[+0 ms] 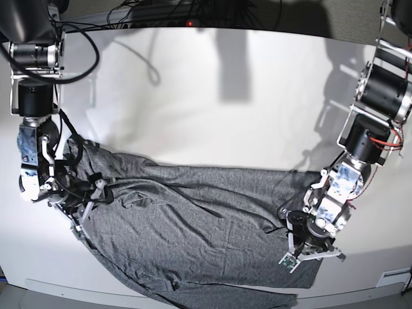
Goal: Fold the T-shirt properly
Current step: 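Lower the sleeve onto the body and open the left gripper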
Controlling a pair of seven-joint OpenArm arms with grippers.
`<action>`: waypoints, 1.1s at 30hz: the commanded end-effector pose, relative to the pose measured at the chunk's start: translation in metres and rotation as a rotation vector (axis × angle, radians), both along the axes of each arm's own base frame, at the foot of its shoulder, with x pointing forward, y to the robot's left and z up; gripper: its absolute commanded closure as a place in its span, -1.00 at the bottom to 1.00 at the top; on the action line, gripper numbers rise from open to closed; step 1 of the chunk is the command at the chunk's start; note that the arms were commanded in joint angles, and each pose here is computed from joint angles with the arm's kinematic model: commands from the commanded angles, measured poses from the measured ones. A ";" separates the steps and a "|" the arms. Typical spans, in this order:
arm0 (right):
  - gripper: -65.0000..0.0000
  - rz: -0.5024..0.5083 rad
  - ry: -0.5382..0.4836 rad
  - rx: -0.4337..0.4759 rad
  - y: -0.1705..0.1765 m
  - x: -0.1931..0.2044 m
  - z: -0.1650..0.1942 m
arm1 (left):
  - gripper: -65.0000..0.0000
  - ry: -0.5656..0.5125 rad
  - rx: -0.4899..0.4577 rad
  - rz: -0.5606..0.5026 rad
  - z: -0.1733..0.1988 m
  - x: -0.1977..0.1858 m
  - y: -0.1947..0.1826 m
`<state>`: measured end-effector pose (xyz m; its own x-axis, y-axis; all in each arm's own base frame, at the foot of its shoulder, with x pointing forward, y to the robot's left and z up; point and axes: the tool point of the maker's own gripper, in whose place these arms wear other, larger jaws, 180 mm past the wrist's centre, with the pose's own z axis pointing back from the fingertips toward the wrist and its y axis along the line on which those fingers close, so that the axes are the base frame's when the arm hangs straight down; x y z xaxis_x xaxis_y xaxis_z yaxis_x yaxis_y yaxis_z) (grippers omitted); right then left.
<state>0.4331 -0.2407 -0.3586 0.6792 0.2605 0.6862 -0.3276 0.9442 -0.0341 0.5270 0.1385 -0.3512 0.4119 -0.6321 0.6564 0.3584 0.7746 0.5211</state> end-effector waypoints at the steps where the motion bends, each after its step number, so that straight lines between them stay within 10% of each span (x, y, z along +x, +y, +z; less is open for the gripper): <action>1: 0.21 -0.026 -0.072 0.026 -0.004 0.015 0.024 | 0.49 -0.054 -0.034 0.012 0.024 0.014 0.000; 33: 0.21 -0.179 0.102 -0.002 -0.025 -0.085 -0.086 | 0.49 0.197 -0.100 0.002 -0.114 -0.101 -0.009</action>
<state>0.3567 -0.2546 -0.4395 0.7479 0.1118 0.6543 -0.1611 0.9868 0.0156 0.4349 0.1198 -0.4549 0.4859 -0.5547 0.6755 0.4344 0.8239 0.3640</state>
